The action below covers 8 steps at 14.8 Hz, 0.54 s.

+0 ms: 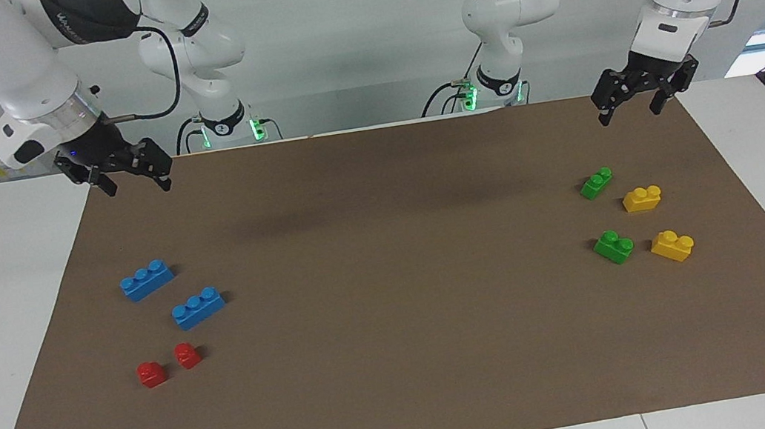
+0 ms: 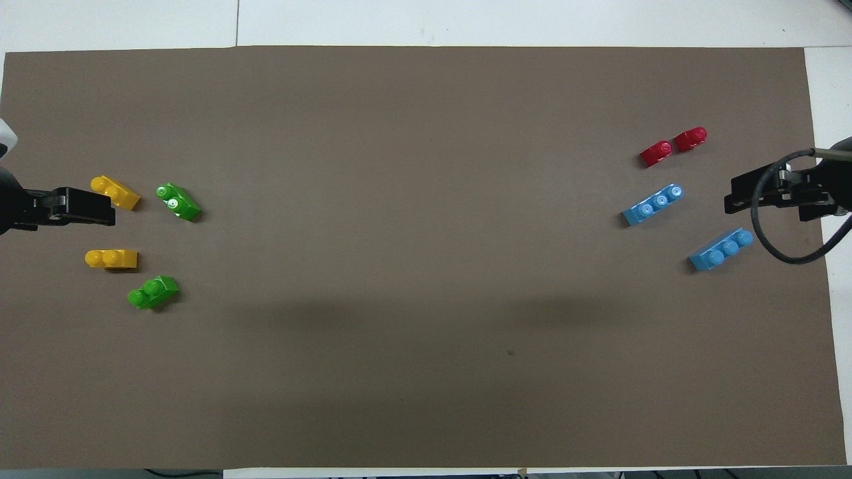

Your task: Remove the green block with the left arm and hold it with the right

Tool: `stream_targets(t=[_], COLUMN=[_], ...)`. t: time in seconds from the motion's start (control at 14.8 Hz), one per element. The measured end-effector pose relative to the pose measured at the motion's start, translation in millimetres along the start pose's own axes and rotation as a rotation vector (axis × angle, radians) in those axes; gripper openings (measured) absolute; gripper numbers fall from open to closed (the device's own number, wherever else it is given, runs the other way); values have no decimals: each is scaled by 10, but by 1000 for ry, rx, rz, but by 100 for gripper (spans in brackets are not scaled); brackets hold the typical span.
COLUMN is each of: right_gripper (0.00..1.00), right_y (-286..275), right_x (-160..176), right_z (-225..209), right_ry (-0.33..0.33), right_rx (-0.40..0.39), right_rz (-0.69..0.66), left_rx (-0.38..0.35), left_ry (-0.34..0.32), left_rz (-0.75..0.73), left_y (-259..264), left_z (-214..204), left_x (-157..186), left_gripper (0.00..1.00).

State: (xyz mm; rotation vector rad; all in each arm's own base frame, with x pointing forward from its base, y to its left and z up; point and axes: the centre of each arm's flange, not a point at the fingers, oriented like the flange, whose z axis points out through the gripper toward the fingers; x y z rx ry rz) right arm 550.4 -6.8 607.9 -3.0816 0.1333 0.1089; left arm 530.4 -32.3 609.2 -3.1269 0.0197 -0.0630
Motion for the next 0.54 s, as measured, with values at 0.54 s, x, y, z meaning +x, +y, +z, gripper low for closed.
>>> stream_targets(t=[0.54], right_gripper=[100], right_y=[43], right_x=[-4], right_z=[-10], right_ry=[2], right_rx=[-2], right_rz=[-70], left_rx=[-24], left_ry=[0], left_rz=[-11], left_y=[-8], left_z=[-2], left_x=[2], left_gripper=[100])
